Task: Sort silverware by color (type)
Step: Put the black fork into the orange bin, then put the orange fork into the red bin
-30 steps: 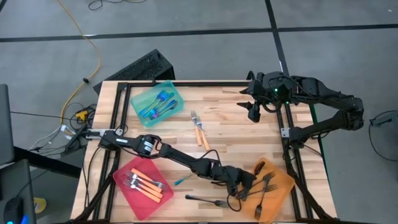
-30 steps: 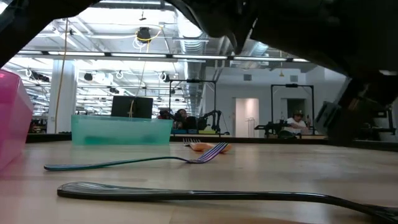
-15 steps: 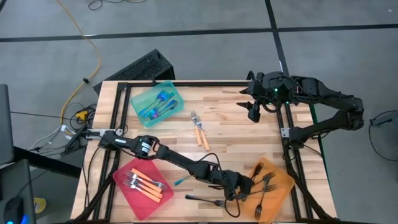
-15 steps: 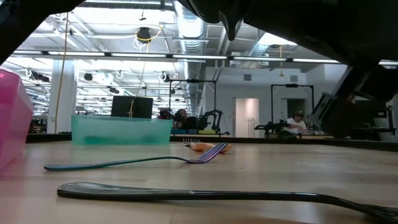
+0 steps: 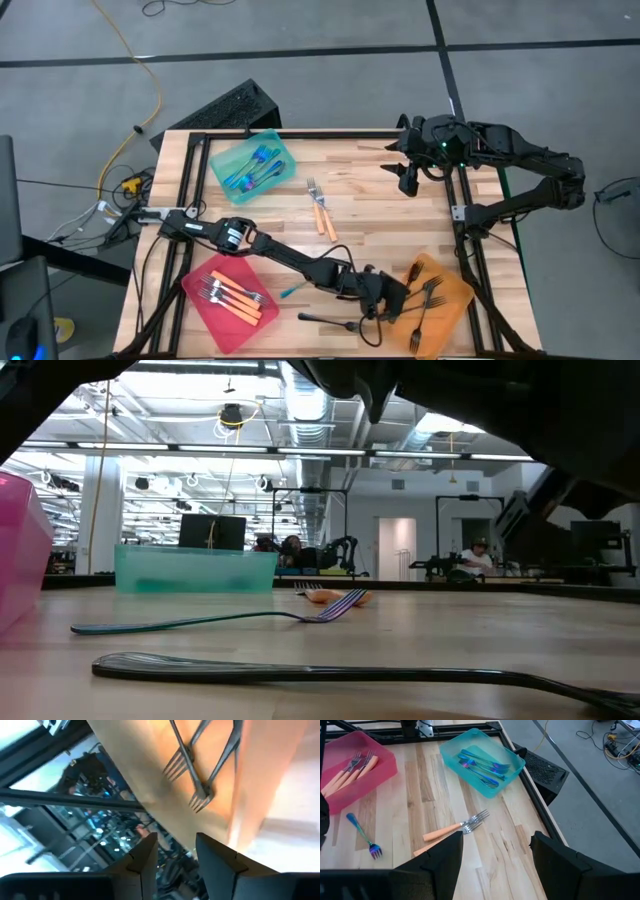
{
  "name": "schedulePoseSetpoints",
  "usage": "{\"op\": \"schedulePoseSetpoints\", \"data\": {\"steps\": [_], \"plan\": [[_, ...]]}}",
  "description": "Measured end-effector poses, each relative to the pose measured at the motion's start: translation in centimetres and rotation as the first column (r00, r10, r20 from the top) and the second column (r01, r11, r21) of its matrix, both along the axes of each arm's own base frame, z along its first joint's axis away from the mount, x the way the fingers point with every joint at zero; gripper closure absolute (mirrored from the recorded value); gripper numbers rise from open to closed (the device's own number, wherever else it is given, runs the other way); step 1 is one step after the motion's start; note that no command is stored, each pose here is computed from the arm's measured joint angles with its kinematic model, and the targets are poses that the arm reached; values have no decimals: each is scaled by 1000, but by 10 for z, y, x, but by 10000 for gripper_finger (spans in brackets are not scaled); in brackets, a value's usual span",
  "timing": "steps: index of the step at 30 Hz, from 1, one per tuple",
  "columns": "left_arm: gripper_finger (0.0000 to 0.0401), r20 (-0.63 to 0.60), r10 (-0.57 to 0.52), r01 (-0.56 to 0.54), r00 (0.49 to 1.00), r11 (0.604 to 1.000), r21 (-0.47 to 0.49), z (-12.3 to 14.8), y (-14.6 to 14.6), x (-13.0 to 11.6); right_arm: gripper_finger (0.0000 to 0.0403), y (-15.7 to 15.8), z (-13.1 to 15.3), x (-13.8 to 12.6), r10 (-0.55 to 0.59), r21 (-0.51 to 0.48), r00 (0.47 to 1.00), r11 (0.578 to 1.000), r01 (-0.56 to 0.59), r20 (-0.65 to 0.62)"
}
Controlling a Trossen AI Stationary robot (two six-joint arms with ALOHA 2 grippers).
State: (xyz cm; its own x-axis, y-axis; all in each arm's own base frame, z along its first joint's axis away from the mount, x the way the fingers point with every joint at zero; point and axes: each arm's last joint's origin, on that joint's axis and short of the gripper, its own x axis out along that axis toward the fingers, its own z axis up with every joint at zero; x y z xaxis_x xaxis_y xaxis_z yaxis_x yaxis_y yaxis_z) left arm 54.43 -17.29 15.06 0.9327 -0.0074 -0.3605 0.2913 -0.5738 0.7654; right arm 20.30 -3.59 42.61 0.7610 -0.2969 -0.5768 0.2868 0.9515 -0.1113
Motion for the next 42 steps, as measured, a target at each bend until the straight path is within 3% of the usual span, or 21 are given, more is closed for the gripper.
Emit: {"op": "schedulePoseSetpoints", "data": {"steps": [5, 10, 14, 18, 21, 24, 26, 30, 37, 39, 42], "plan": [[280, 18, -29, 28, 999, 997, 70, 3, 0, 0, 148, 0, 0, 0, -1, 2, 1000, 1000, 1, -2], [280, 34, 14, -16, 999, 997, 69, 4, 0, 1, 148, 0, 0, 0, -4, 6, 1000, 1000, 4, -1], [280, 111, 124, -117, 986, 991, -70, 12, 4, 3, 148, 0, 0, 0, -4, 6, 1000, 1000, 4, -1], [280, 122, 277, -239, 953, 936, -260, 42, 22, 2, 148, 0, 0, 0, -2, 3, 1000, 1000, 2, -5], [280, 100, 402, -319, 910, 835, -449, 86, 43, -6, 148, 0, -1, -1, 1, 1, 1000, 1000, -1, -11], [280, -54, 466, -394, 883, 675, -624, 137, 70, -30, 148, 0, -2, -1, 11, -11, 1000, 1000, -12, -29], [280, -213, 451, -463, 867, 566, -682, 162, 91, -52, 148, 0, -3, -2, 16, -16, 999, 1000, -17, -40], [280, -536, 347, -638, 770, 392, -663, 200, 128, -106, 148, 0, -3, -2, 25, -32, 999, 999, -26, -48], [280, -770, 348, -841, 535, 133, -524, 264, 154, -217, 148, -1, -5, 2, 37, -45, 997, 998, -40, -66], [280, -797, 328, -851, 507, 47, -523, 278, 152, -246, 148, -1, -7, 5, 40, -47, 996, 998, -44, -78], [280, -792, 327, -824, 515, -66, -563, 292, 143, -289, 148, -3, -11, 15, 43, -47, 995, 998, -48, -94]]}}
